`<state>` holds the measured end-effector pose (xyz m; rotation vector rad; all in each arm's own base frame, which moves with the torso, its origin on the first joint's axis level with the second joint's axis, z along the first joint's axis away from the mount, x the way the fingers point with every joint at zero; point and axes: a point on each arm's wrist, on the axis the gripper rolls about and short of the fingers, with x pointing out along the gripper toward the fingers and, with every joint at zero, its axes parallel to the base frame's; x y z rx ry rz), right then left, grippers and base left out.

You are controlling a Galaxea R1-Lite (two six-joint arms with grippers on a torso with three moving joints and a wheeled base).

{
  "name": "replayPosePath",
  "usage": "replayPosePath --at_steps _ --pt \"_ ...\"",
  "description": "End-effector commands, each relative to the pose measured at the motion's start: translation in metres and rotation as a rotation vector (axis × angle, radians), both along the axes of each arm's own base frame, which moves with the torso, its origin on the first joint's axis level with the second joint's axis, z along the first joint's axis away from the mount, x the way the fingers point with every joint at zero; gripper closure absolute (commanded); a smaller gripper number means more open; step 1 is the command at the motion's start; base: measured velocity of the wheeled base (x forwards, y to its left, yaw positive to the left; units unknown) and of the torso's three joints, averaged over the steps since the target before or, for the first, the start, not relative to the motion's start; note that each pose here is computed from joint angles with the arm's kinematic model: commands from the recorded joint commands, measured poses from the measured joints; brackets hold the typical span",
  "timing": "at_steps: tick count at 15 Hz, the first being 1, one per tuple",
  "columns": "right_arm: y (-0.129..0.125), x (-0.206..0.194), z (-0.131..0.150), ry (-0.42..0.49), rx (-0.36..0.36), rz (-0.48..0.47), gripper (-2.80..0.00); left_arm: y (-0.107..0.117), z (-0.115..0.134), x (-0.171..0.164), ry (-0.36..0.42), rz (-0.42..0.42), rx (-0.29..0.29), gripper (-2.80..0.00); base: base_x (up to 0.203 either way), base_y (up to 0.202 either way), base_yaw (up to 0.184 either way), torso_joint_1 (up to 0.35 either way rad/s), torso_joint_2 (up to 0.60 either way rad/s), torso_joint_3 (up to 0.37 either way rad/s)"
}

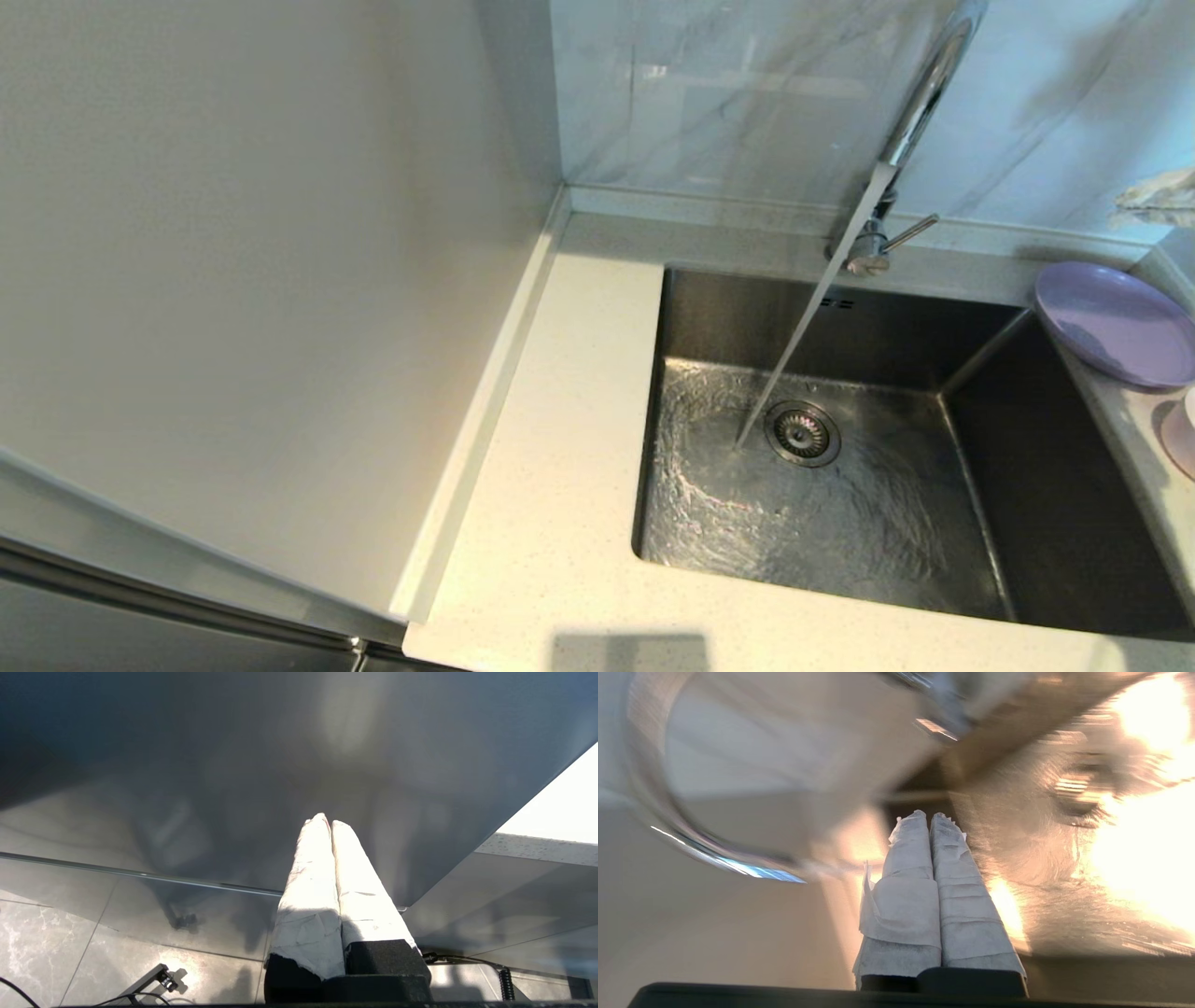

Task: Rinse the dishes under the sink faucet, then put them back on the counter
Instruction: Pick up the bowl

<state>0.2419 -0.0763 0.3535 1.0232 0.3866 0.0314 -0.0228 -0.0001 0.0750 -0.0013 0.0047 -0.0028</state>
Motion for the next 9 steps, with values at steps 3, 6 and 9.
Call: replayPosePath --at_steps 3,6,9 --pt "0.022 -0.040 -0.016 0.099 -0.311 0.069 0.00 0.000 0.000 0.000 0.000 0.000 0.000 0.00 0.000 0.000 0.000 0.000 0.00 0.000" --pt "0.028 -0.063 -0.028 0.157 -0.503 0.096 0.00 0.000 0.000 0.000 0.000 0.000 0.000 0.00 0.000 0.000 0.000 0.000 0.00 0.000" --pt "0.032 -0.089 -0.044 0.222 -0.706 0.093 0.00 0.000 0.000 0.000 0.000 0.000 0.000 0.00 0.000 0.000 0.000 0.000 0.00 0.000"
